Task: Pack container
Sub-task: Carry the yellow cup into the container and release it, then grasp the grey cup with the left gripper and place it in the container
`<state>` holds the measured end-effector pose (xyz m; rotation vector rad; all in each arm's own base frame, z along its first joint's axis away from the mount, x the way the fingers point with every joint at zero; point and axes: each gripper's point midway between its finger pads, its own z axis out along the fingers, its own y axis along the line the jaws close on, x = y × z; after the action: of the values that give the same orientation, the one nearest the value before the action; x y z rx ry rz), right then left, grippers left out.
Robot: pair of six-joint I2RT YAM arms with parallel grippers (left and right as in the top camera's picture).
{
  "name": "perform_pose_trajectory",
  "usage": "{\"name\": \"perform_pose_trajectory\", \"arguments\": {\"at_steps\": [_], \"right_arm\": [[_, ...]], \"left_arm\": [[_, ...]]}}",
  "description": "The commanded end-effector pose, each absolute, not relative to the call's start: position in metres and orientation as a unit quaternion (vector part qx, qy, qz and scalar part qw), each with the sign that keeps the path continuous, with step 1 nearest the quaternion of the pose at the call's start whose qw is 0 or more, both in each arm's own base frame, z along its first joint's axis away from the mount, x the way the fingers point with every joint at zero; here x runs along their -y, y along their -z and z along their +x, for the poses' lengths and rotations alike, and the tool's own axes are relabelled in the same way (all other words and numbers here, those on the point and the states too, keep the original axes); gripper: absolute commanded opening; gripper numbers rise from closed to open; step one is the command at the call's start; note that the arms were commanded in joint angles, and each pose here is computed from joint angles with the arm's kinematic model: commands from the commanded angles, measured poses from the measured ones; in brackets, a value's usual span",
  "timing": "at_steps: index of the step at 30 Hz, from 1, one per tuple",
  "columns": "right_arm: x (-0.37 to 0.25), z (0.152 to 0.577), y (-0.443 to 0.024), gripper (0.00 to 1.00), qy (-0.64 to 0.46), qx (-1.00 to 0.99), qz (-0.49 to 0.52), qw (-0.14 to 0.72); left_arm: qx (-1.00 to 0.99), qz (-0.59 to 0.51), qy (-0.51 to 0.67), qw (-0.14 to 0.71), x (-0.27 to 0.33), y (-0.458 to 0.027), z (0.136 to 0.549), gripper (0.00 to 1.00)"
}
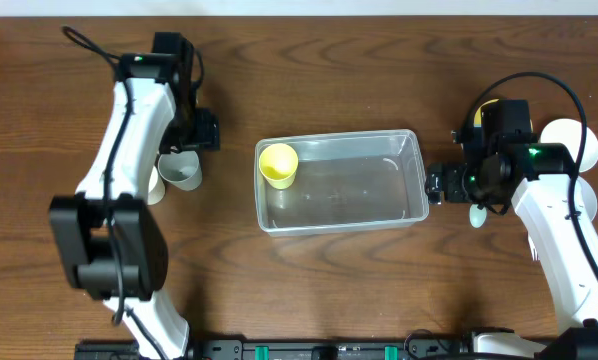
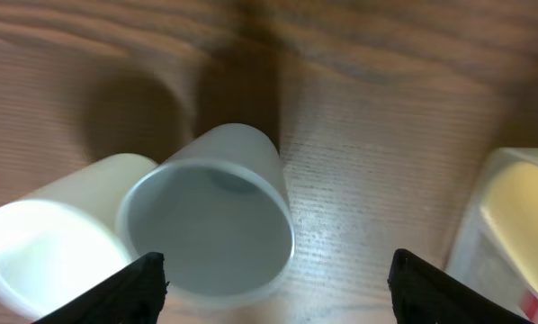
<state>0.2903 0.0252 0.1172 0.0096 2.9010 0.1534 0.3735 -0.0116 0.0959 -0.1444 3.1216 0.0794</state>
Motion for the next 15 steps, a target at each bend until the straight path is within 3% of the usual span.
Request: {"name": "perform_pose_trajectory", "arguments": {"at_steps": [1, 8, 13, 15], "right_arm": [[-0.025, 0.294, -0.121, 0.99, -0.050, -0.991, 0.007, 0.123], [-0.024, 0.294, -0.121, 0.99, -0.048, -0.991, 0.007, 0.123], [-0.024, 0.295, -0.121, 0.99, -0.048, -0.991, 0.007, 0.124], [-0.024, 0.295, -0.121, 0.99, -0.047, -0.991, 0.007, 0.124]], "left_arm": [[-0.998, -0.050, -0.022, -0.039, 0.014, -0.065, 0.369, 0.73], [-0.996, -0.049, -0.026, -0.076, 0.013, -0.040, 0.363, 0.22], [-0.995, -0.049, -0.026, -0.080, 0.013, -0.042, 0.361, 0.06], [-0.995, -0.048, -0.027, -0.083, 0.014, -0.043, 0.359, 0.06]]}}
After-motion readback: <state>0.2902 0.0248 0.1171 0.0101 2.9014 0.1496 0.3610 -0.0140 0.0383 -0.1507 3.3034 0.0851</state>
